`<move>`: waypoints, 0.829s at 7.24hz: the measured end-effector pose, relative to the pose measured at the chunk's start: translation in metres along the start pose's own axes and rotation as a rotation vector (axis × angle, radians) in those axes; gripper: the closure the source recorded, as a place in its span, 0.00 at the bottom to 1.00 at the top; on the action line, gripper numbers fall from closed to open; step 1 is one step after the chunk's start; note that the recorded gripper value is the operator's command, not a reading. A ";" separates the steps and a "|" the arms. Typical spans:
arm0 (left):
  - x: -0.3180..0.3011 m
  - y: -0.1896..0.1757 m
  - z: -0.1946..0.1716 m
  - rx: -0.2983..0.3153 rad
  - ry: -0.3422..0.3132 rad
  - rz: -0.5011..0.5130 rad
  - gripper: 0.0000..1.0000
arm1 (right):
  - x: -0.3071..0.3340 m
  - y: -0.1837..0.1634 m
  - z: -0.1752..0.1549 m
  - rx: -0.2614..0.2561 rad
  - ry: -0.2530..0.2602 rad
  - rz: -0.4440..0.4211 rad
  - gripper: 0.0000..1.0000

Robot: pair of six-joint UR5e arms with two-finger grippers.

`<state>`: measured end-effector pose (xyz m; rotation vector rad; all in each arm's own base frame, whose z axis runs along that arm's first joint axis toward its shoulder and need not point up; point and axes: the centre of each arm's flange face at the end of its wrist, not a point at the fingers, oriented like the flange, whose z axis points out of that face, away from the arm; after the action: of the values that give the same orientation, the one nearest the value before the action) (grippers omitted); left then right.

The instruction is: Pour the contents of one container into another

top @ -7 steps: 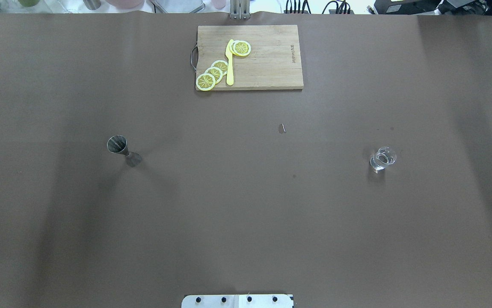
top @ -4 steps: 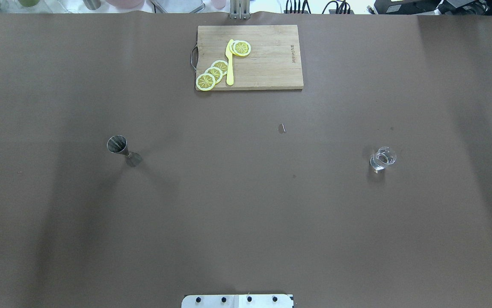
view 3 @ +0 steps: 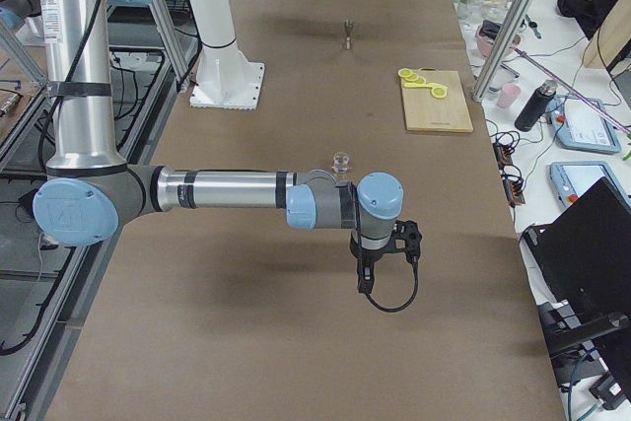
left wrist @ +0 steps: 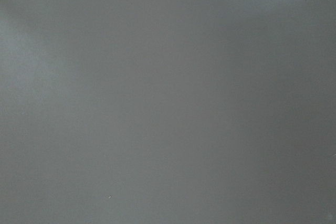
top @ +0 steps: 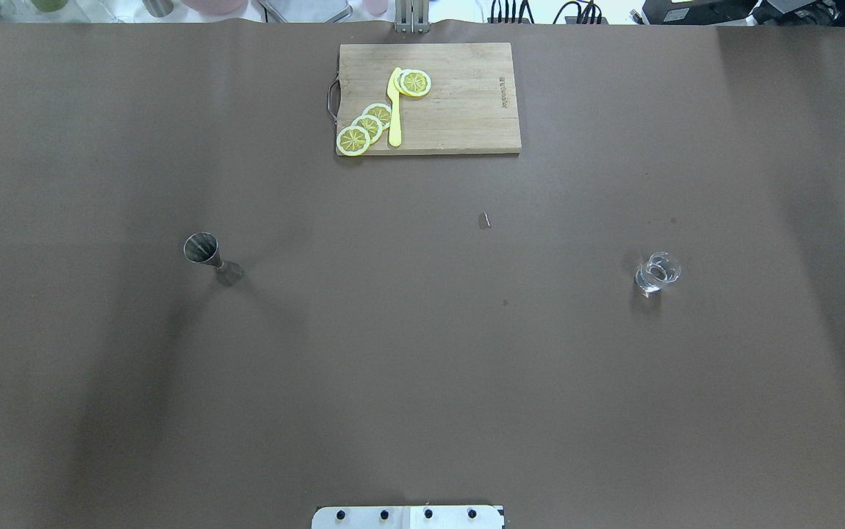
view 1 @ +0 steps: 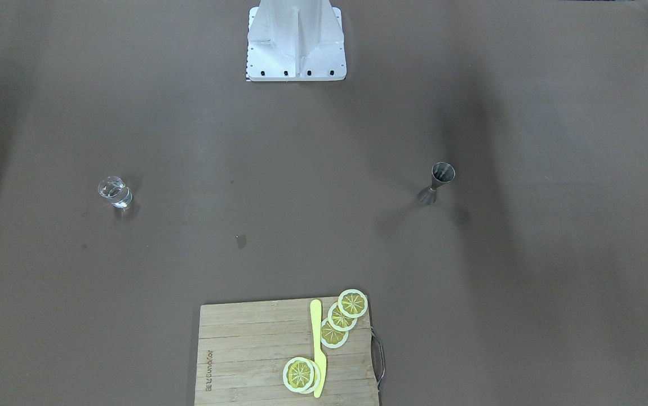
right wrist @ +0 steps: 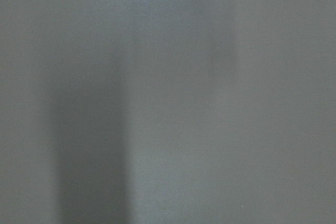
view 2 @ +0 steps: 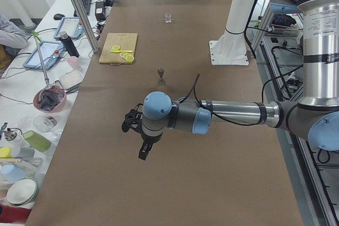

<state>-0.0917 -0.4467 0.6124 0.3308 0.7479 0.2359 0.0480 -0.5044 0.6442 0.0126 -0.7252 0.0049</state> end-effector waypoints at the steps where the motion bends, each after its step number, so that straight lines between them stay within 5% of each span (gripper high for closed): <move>1: 0.008 -0.006 -0.002 0.034 -0.004 0.050 0.01 | -0.001 -0.001 0.000 -0.001 0.000 -0.001 0.00; 4: 0.043 -0.030 0.001 0.113 0.027 0.205 0.01 | -0.002 -0.001 0.002 -0.002 0.006 -0.006 0.00; 6: 0.100 -0.053 0.030 0.152 0.078 0.404 0.01 | -0.004 -0.003 0.005 -0.006 0.008 -0.012 0.00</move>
<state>0.0050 -0.4695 0.5505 0.6208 0.7738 0.5772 0.0416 -0.5073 0.6456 0.0110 -0.7171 -0.0090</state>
